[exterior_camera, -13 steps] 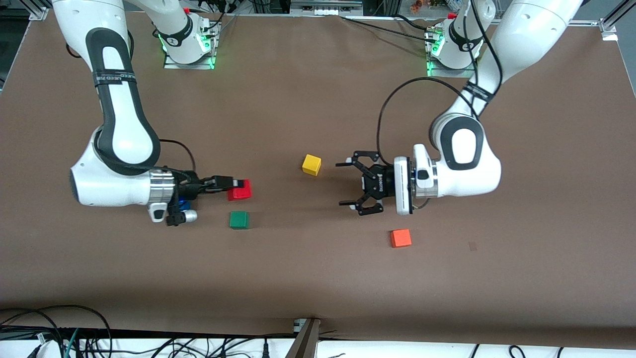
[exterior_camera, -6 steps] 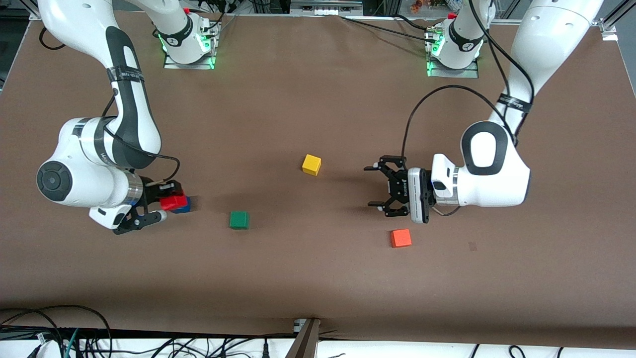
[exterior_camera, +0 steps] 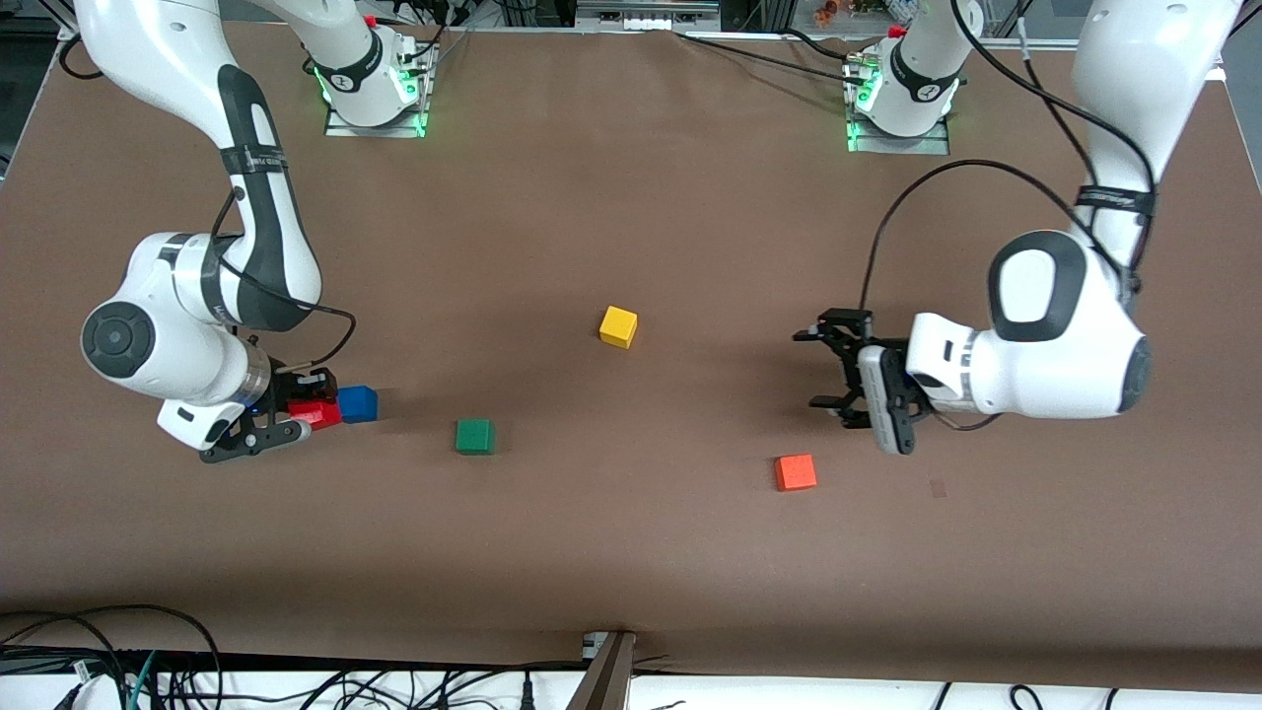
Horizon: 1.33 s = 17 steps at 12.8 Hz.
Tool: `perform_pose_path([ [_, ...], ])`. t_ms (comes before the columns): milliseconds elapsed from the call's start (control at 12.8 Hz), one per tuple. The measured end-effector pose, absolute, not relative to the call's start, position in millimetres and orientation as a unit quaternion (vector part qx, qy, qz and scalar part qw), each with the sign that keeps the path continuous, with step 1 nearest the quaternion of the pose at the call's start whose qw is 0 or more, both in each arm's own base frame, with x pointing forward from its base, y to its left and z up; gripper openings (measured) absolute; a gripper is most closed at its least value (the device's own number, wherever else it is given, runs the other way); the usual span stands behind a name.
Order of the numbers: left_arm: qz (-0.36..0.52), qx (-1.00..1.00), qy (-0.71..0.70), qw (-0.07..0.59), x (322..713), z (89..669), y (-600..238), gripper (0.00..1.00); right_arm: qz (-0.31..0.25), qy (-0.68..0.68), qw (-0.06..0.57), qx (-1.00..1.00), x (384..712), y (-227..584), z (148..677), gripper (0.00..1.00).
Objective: Pass red block to right arm, stack on blue
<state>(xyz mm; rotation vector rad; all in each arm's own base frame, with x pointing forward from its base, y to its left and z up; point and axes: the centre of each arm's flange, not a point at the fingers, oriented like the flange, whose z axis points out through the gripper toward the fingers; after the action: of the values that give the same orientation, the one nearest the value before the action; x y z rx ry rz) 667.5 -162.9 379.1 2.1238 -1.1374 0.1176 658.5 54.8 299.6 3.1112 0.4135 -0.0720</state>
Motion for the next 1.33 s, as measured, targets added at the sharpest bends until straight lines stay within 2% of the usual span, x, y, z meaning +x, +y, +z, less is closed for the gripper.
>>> perform_pose_path([
  [390, -0.058, 0.888, -0.379, 0.255, 665.2, 447.4, -128.2, 1.0, -0.01, 0.102, 0.005, 0.995, 631.0, 69.8, 273.0, 0.56],
  [702, -0.107, 0.946, -0.273, 0.137, 638.5, 511.7, -114.8, 1.0, 0.002, 0.092, 0.01, 0.996, 614.1, 71.1, 252.4, 0.56],
  [1092, -0.091, 0.981, -0.165, 0.042, 591.2, 599.9, -105.0, 1.0, 0.007, 0.088, 0.01, 0.996, 609.1, 69.5, 251.5, 0.56],
  [1326, -0.07, 0.99, -0.125, 0.013, 571.9, 626.1, -80.7, 1.0, 0.01, 0.086, 0.01, 0.996, 609.4, 69.8, 251.8, 0.56],
])
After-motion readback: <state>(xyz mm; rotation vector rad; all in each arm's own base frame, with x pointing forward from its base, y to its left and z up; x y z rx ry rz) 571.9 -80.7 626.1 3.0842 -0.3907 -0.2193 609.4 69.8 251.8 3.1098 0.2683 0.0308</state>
